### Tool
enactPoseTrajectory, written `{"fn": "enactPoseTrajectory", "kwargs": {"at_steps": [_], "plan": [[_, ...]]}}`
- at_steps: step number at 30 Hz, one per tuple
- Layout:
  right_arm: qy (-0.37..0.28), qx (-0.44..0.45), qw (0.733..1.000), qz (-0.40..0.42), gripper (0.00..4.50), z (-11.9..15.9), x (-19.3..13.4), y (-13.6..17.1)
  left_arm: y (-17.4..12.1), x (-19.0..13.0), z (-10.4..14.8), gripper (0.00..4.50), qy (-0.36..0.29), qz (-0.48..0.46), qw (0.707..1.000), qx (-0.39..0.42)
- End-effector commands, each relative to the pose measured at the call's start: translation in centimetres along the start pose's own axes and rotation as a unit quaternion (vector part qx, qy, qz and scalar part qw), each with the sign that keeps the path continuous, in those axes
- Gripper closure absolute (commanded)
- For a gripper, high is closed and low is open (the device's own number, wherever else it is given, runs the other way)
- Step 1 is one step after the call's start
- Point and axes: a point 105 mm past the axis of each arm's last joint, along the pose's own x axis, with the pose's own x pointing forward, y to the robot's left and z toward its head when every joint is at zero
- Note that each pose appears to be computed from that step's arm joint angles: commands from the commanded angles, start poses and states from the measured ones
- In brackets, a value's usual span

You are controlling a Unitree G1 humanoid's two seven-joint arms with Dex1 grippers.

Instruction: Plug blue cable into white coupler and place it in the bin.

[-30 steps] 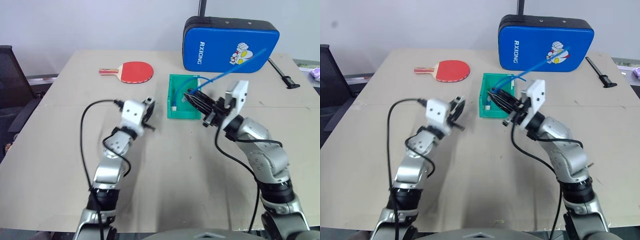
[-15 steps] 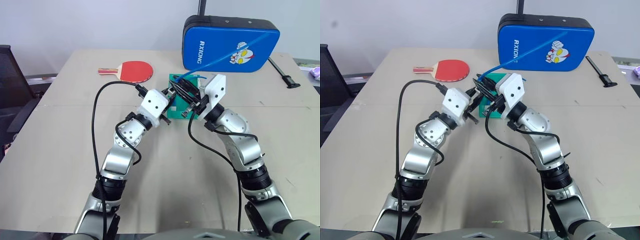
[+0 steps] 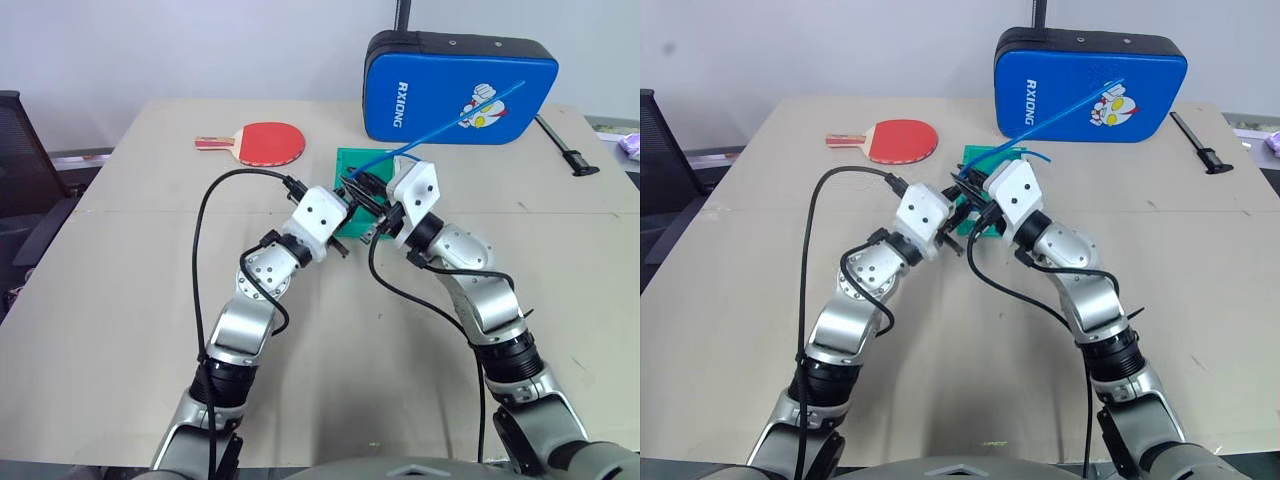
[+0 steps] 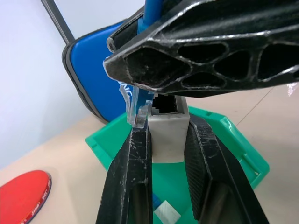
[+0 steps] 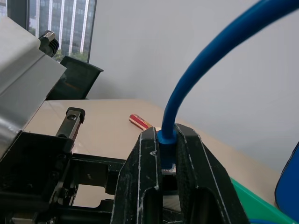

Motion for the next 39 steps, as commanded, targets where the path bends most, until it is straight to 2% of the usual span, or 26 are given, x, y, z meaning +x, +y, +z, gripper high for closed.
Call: {"fn": "enactPoseTrajectory", "kwargs": {"at_steps": [1, 8, 23, 30, 37, 39], "plan": [[-0.046, -0.003, 0.999, -0.011, 4.5, 1.9, 0.1, -0.2, 0.7, -0.2, 1.6, 4.14, -0.029, 0.018, 0.999, 0.008], [-0.072, 0.003, 0.997, -0.019, 4.5, 2.8, -0.3, -0.4, 0.7, -0.3, 1.3, 4.14, -0.022, 0.022, 1.0, 0.0], [0.013, 0.016, 1.0, -0.003, 4.5, -1.2, -1.0, 0.3, 0.2, -0.2, 1.3, 4.14, -0.021, 0.016, 1.0, 0.002], [0.026, 0.025, 0.999, 0.014, 4.5, -1.4, 0.0, 1.3, -0.7, 0.0, 1.7, 4.14, -0.027, -0.003, 1.0, 0.013], [0.107, 0.037, 0.994, 0.009, 4.5, -3.9, -0.5, 1.6, -0.3, 0.1, 3.0, 4.14, -0.052, 0.002, 0.998, 0.025], [0.151, 0.042, 0.988, -0.005, 4.5, -5.2, -0.8, 1.3, -0.2, 0.3, 3.9, 4.14, -0.069, 0.004, 0.997, 0.022]]}}
